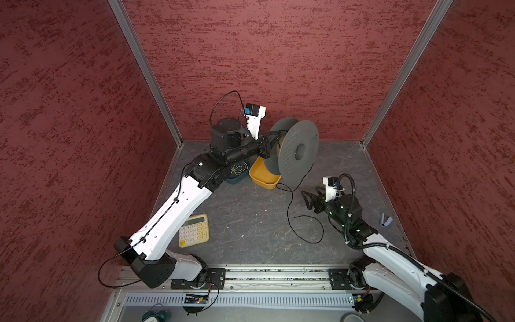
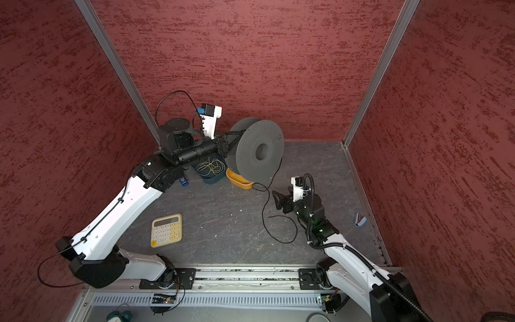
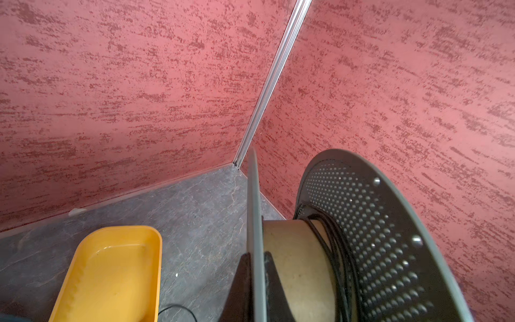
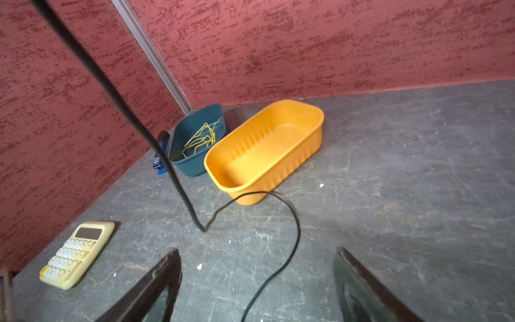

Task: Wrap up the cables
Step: 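Release the cable and draw the right gripper back while left raises spool, then grasp the black cable below the spool with the right gripper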

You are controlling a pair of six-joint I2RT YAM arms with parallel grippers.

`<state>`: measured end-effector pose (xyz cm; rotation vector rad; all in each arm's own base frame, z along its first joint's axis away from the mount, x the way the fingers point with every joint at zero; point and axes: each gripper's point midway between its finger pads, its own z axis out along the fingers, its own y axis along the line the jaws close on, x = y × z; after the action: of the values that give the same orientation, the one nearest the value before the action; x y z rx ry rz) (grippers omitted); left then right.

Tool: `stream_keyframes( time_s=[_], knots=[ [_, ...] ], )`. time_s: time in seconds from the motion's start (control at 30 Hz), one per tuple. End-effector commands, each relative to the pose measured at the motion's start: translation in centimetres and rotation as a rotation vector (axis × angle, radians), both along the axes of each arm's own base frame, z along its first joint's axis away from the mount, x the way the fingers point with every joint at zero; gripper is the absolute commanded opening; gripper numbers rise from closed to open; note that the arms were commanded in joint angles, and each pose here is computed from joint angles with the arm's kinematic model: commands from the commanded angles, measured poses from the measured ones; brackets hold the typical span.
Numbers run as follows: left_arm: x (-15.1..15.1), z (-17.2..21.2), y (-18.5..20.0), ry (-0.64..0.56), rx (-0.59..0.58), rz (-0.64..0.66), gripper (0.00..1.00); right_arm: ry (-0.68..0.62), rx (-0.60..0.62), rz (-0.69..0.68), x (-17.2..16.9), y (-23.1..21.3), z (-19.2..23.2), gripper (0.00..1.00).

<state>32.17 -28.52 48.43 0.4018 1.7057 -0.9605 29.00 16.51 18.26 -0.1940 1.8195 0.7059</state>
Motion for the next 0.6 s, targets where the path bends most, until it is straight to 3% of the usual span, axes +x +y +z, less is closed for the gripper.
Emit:
stream_keyframes(
  time_s=[0.0, 0.23, 0.57],
  knots=[
    [-1.0, 6.8, 0.6, -0.151, -0.156, -0.014, 0.0, -0.093, 0.077, 0.047, -0.5, 0.9, 2.0, 0.86],
    [-0.7, 6.8, 0.6, -0.145, -0.173, -0.013, 0.0, -0.153, 0.119, 0.129, -1.8, 3.1, 2.0, 0.86],
    [-0.9, 6.6, 0.9, -0.141, -0.181, -0.012, 0.0, -0.281, 0.165, 0.114, 0.2, 4.5, 5.3, 0.81]
  ],
)
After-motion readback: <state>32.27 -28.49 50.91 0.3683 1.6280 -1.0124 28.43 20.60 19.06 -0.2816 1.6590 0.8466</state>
